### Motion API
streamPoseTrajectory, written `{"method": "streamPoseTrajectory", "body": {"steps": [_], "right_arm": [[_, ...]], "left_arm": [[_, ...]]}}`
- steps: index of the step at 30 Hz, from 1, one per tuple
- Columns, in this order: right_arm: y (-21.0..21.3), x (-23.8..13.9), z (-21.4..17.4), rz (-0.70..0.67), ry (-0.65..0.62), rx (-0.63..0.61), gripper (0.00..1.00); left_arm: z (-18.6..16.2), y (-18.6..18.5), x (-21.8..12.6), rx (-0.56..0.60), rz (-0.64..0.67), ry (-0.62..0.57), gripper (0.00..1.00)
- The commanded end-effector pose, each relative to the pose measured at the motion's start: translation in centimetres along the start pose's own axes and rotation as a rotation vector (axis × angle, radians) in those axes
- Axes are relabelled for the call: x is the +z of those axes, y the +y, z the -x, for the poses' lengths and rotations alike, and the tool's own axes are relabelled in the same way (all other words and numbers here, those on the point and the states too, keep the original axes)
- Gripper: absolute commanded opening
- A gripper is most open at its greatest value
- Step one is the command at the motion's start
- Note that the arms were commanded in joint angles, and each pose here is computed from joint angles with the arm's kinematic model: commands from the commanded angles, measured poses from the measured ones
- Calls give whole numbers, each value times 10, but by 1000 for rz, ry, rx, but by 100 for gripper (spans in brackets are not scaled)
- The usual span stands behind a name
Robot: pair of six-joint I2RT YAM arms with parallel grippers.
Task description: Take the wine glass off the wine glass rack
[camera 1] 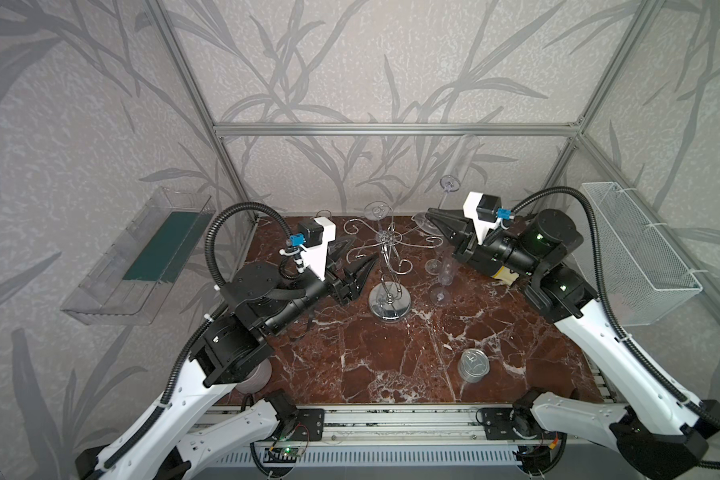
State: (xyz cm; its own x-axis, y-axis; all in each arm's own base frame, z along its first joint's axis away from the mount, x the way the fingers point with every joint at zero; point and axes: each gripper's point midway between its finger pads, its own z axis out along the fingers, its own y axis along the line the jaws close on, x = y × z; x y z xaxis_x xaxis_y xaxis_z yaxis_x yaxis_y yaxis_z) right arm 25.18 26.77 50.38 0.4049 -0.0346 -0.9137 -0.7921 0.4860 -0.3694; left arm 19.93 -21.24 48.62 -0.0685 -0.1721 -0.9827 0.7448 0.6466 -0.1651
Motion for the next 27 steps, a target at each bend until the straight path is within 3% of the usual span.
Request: {"method": "streamPoseTrajectory", "body": {"steps": [1, 11, 27], "right_arm": [[6, -9, 16, -43, -35, -227, 0], [56, -12, -2, 41, 22, -453, 0], [124, 1, -34, 81, 92, -809, 0]], "left_arm": [[11, -15, 2, -54, -85, -17, 68], [3, -40, 14, -92, -239, 37, 68], [-28, -58, 32, -119, -366, 166, 68]]}}
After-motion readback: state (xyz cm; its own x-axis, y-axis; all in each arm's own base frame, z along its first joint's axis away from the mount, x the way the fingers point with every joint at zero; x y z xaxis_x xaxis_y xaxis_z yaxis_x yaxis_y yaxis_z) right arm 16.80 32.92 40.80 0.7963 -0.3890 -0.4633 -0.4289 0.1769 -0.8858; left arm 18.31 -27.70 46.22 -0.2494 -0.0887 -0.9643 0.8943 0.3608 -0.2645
